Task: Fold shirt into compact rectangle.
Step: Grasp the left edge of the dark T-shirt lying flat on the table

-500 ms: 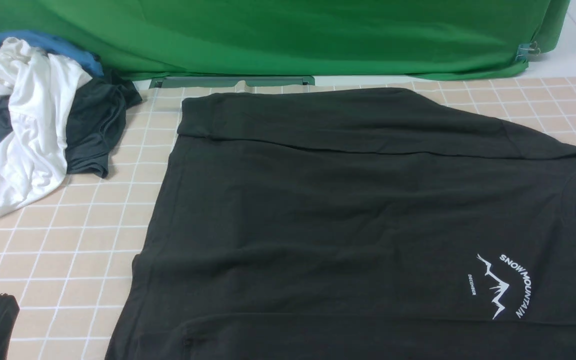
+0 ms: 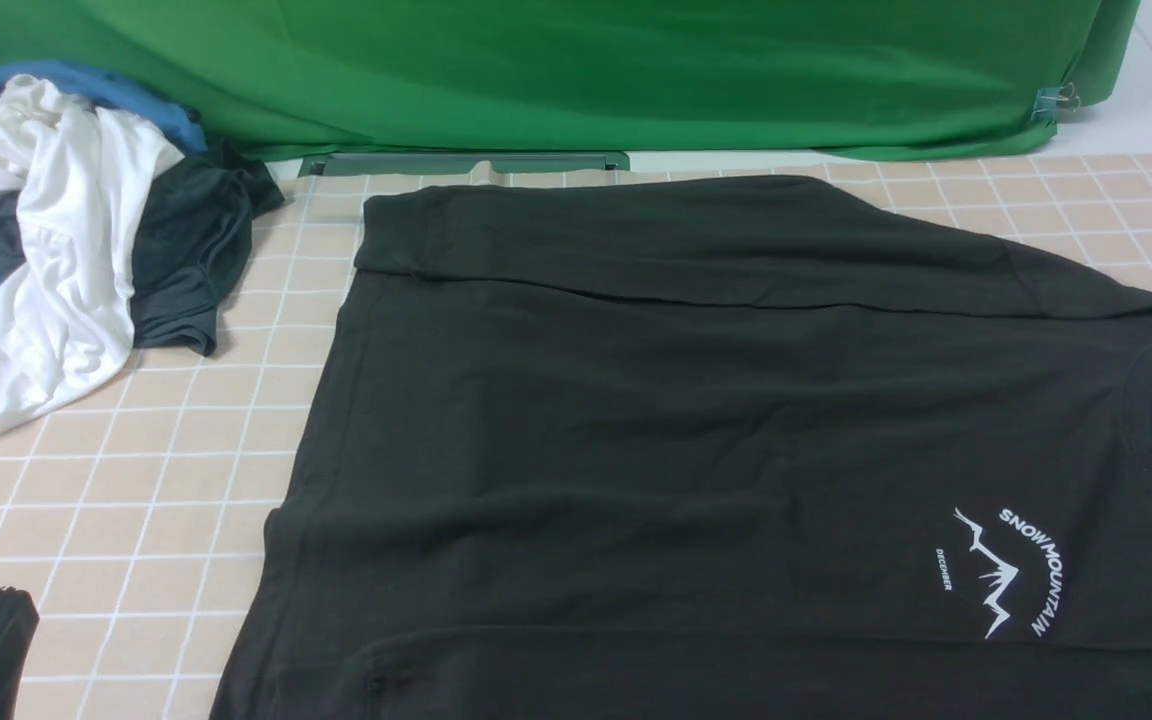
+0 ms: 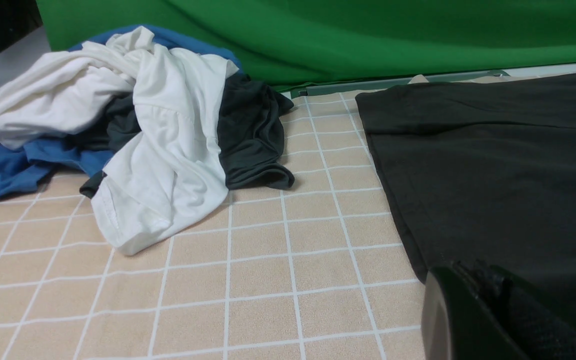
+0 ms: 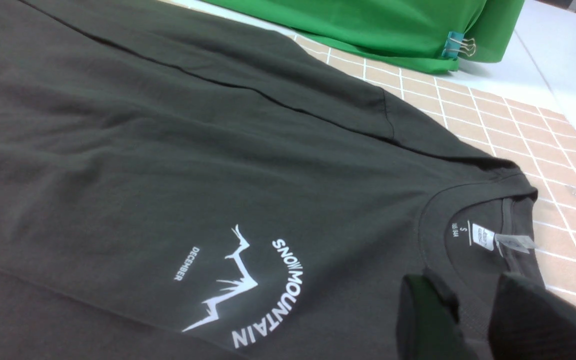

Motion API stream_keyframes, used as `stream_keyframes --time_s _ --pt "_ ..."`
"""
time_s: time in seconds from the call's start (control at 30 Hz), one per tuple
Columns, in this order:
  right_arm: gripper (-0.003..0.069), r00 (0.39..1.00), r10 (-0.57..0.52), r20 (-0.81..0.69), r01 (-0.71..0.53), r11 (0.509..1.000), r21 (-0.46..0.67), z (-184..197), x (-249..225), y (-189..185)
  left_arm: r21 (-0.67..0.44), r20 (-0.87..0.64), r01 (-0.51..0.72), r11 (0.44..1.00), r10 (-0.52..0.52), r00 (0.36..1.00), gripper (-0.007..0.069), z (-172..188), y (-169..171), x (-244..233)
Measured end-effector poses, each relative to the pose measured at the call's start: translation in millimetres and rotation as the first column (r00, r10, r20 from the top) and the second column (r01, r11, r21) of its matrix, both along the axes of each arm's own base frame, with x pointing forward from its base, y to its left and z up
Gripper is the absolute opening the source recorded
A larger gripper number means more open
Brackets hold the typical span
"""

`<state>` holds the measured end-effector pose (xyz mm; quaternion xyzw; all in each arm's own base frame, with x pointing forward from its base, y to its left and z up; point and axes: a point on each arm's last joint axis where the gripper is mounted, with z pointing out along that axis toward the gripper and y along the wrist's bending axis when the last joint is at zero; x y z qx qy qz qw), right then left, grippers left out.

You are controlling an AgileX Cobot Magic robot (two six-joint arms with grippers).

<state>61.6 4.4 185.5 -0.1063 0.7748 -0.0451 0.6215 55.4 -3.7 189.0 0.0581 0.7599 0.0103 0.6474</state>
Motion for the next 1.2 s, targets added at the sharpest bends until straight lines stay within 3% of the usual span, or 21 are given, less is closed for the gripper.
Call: stream_keyframes --time_s 0.37,0.43,0.53,0.77,0.87,0.9,0.97,1.03,1.1,1.2 --pt "0.0239 1.000 0.000 0.000 0.000 1.000 0.000 0 0 0 -0.013 0.044 -0.004 1.000 0.005 0.999 0.0020 4 0 1" --pt "0.0239 1.000 0.000 0.000 0.000 1.000 0.000 0 0 0 -0.175 0.108 0.001 0.985 0.018 0.994 0.0020 11 -1 1" --pt "0.0239 1.000 0.000 0.000 0.000 1.000 0.000 0 0 0 -0.405 0.181 0.018 0.914 0.061 0.982 0.0020 20 0 1" --pt "0.0239 1.000 -0.001 0.015 0.001 1.000 0.001 1 0 0 -0.493 0.307 0.041 0.869 0.130 0.943 0.0020 33 5 0" --pt "0.0239 0.999 -0.003 0.032 0.003 1.000 0.001 3 1 0 -0.520 0.414 0.067 0.851 0.183 0.891 0.0020 44 10 -4" --pt "0.0239 0.999 -0.005 0.035 0.004 1.000 0.017 3 1 0 -0.564 0.489 0.107 0.819 0.227 0.843 0.0020 52 14 -7" --pt "0.0239 0.999 -0.018 0.050 0.013 0.996 0.093 5 1 0 -0.603 0.561 0.170 0.779 0.262 0.785 0.0020 62 16 -12" --pt "0.0239 0.994 -0.052 0.097 0.027 0.970 0.240 11 2 0 -0.609 0.589 0.223 0.761 0.245 0.770 0.0020 78 15 -16" --pt "0.0239 0.983 -0.096 0.157 0.027 0.920 0.391 18 2 -1 -0.583 0.575 0.243 0.775 0.182 0.798 0.0020 103 9 -19" --pt "0.0239 0.960 -0.159 0.230 -0.008 0.806 0.592 28 2 -4 -0.575 0.443 0.191 0.795 0.106 0.890 0.0020 137 2 -16"
